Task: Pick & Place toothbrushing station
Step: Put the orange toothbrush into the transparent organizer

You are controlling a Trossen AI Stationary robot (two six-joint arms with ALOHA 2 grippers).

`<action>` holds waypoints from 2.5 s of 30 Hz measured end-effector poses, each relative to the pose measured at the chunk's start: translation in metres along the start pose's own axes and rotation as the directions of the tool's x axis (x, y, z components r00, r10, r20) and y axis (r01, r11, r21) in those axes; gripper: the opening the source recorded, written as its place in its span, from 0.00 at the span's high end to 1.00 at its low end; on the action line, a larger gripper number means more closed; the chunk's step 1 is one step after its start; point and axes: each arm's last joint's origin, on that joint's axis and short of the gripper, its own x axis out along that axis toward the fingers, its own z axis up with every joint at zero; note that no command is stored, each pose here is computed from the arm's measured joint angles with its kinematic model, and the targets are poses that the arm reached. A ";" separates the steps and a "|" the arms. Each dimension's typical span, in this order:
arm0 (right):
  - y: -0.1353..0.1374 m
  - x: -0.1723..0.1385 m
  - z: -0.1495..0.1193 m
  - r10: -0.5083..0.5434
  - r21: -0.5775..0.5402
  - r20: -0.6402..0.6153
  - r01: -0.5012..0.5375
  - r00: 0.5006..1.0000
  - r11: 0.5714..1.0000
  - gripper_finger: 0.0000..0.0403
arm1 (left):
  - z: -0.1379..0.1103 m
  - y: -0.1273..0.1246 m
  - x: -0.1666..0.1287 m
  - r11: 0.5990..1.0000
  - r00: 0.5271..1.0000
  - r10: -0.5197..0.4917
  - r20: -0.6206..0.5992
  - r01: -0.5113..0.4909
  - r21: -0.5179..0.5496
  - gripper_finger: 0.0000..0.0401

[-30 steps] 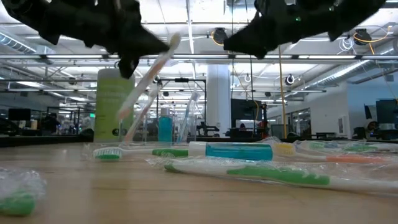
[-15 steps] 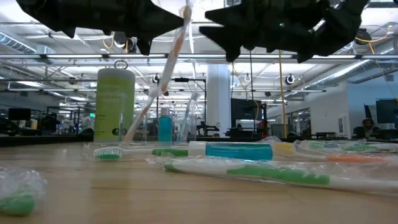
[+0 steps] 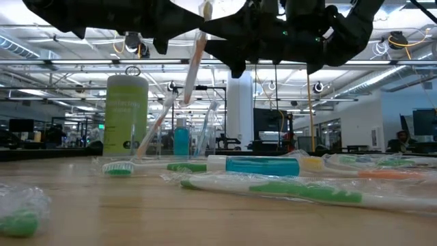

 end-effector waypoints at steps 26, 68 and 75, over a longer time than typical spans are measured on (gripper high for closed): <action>-0.004 -0.003 -0.001 -0.018 0.029 -0.057 0.019 0.998 0.999 0.97 | -0.007 0.000 0.000 1.000 0.997 -0.002 -0.074 0.003 0.014 0.94; -0.051 -0.032 0.026 -0.415 -0.336 0.140 0.438 0.899 0.834 0.96 | -0.016 0.002 -0.002 0.973 0.983 0.087 -0.164 -0.119 -0.198 0.59; -0.079 -0.034 -0.003 -0.510 -0.285 0.050 0.501 0.859 0.817 0.96 | -0.016 0.002 -0.002 0.973 0.983 0.087 -0.164 -0.119 -0.198 0.59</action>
